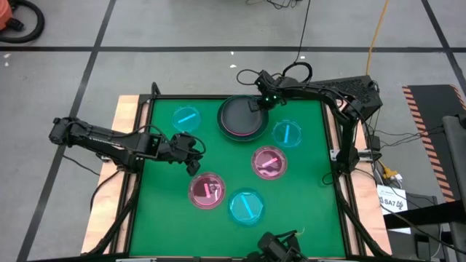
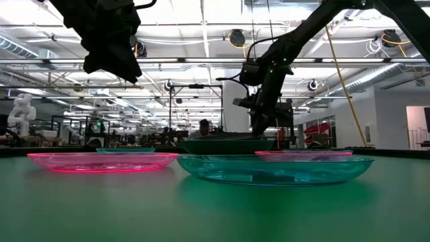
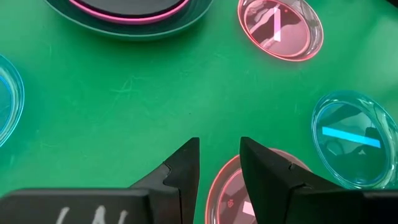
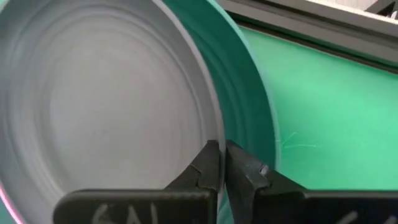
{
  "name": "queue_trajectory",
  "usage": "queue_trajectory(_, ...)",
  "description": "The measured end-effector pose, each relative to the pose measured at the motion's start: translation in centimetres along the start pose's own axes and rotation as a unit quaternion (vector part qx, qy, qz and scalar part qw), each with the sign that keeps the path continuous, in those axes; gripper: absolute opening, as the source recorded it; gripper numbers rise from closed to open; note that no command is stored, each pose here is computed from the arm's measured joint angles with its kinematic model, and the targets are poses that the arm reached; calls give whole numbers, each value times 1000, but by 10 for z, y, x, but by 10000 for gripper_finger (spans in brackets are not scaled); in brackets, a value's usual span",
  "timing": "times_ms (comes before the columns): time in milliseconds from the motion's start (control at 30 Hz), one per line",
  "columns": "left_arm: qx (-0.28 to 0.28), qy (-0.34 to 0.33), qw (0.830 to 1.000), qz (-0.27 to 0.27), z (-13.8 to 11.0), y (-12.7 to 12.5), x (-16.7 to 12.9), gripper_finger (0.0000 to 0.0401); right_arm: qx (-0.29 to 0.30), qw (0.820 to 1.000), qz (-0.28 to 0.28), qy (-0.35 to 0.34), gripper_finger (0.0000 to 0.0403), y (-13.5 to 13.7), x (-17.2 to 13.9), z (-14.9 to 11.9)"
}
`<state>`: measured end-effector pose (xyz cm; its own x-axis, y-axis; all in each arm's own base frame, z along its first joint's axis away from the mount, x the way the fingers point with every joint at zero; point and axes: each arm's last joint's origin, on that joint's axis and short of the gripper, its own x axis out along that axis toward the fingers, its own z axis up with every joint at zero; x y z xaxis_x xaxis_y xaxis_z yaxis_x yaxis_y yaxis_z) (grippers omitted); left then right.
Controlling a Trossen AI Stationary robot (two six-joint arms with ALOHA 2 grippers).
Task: Stack plastic plates
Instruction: Stack the black plate on top of the pink plate, then stack the left pink plate on top of the black plate
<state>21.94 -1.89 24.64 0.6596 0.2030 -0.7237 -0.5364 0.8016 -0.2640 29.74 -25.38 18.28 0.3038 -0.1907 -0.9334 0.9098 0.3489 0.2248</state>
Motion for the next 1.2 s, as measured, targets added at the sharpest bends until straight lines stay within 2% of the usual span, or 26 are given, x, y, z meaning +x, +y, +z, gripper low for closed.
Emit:
queue_trajectory(133, 7, 0, 1000, 0, 0, 0, 0, 120, 3, 1000, 19, 14, 9, 2, 0, -1)
queue_trajectory(533, 6, 0, 1000, 1, 0, 0, 0, 120, 3, 1000, 13, 10, 13, 7, 0, -4)
queue_trajectory(1033, 8, -1, 1000, 1, 0, 0, 0, 120, 5, 1000, 5, 20, 91, 5, 0, -7)
queue_trajectory(1200, 3, -1, 1000, 1, 0, 0, 0, 120, -8, 1000, 13, 7, 112, 6, -20, -7)
